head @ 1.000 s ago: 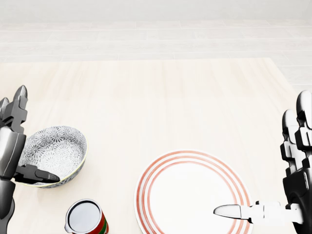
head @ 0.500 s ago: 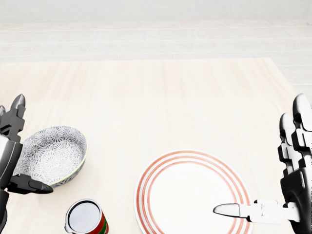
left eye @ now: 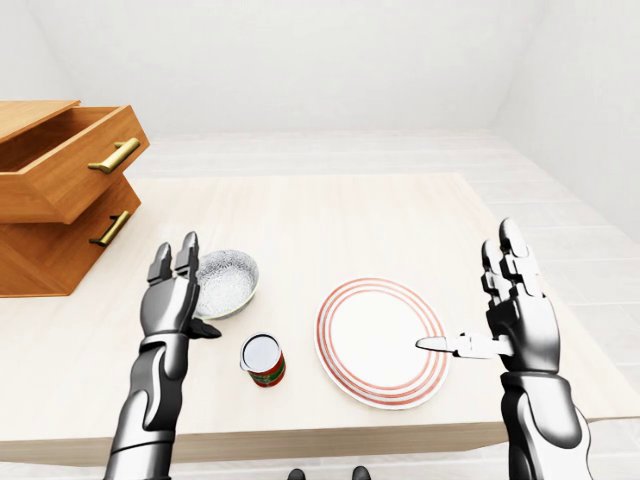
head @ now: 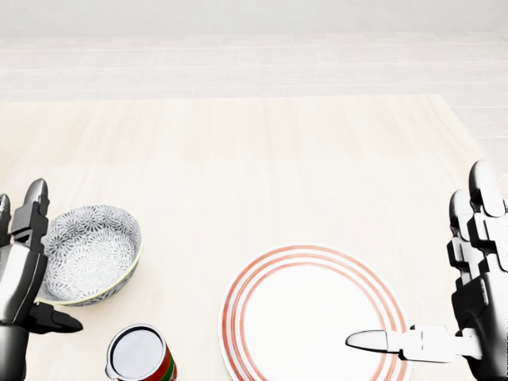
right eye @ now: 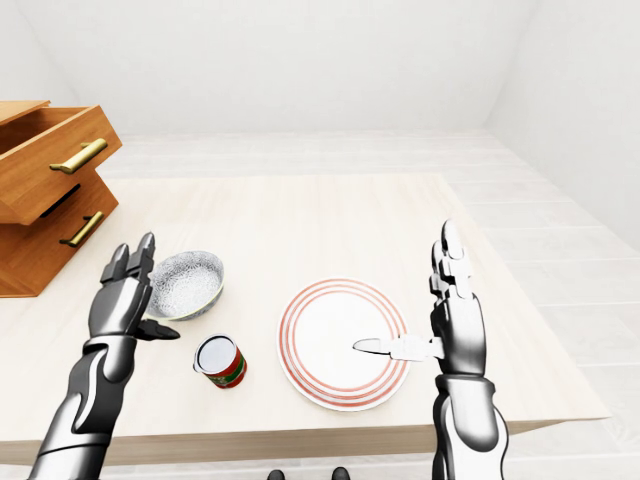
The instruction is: Put the bowl on the plate.
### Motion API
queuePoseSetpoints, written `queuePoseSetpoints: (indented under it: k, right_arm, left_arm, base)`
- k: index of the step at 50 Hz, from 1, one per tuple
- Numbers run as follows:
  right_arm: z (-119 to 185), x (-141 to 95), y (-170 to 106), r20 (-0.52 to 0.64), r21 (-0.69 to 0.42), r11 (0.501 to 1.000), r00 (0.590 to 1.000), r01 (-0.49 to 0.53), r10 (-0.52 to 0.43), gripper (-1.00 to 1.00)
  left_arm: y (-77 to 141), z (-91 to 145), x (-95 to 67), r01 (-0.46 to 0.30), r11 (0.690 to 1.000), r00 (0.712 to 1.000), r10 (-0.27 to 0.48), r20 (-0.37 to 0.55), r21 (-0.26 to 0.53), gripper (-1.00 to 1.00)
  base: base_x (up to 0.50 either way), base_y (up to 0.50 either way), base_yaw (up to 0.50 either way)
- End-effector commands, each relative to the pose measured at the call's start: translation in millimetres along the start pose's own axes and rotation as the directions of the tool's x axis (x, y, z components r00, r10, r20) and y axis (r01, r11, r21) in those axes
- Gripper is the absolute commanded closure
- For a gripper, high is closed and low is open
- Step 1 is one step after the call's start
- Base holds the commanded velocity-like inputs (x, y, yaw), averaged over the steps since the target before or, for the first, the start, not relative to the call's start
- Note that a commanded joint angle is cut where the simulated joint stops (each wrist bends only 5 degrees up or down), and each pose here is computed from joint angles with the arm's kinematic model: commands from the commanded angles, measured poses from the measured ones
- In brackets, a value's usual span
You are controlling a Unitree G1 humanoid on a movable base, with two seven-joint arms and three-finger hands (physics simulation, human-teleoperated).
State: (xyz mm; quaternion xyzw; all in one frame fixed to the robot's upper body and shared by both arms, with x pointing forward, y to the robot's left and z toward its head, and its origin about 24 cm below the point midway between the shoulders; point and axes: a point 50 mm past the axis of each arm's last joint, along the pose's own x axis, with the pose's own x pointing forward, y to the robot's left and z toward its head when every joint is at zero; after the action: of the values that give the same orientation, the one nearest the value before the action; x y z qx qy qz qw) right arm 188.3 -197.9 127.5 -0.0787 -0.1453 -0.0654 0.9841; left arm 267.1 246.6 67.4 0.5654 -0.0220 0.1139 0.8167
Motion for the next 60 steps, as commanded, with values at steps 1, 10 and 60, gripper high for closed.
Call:
queuePoseSetpoints:
  k: [1, 10, 60]
  right_arm:
    - [-2.9, -0.6, 0.7, -0.014, -0.002, 1.000, 1.000, 0.000, 0.000, -1.00]
    - [4.3, -1.8, 0.0, 0.014, -0.006, 1.000, 1.000, 0.001, -0.001, -1.00]
    - [2.2, -1.3, -0.8, 0.005, -0.012, 1.000, 1.000, 0.001, -0.001, -1.00]
  left_arm:
    - [-12.4, -4.7, -4.5, 0.002, 0.998, 1.000, -0.001, -0.011, 0.066, -1.00]
    - [-5.9, 0.4, -16.4, -0.013, 0.998, 1.000, 0.012, 0.010, 0.069, -1.00]
    - [-33.0, 4.8, -19.0, -0.010, 0.980, 0.999, -0.001, 0.053, 0.197, -1.00]
  base:
    - [0.00, 0.00, 0.00]
    - [0.00, 0.00, 0.00]
    - [0.00, 0.00, 0.00]
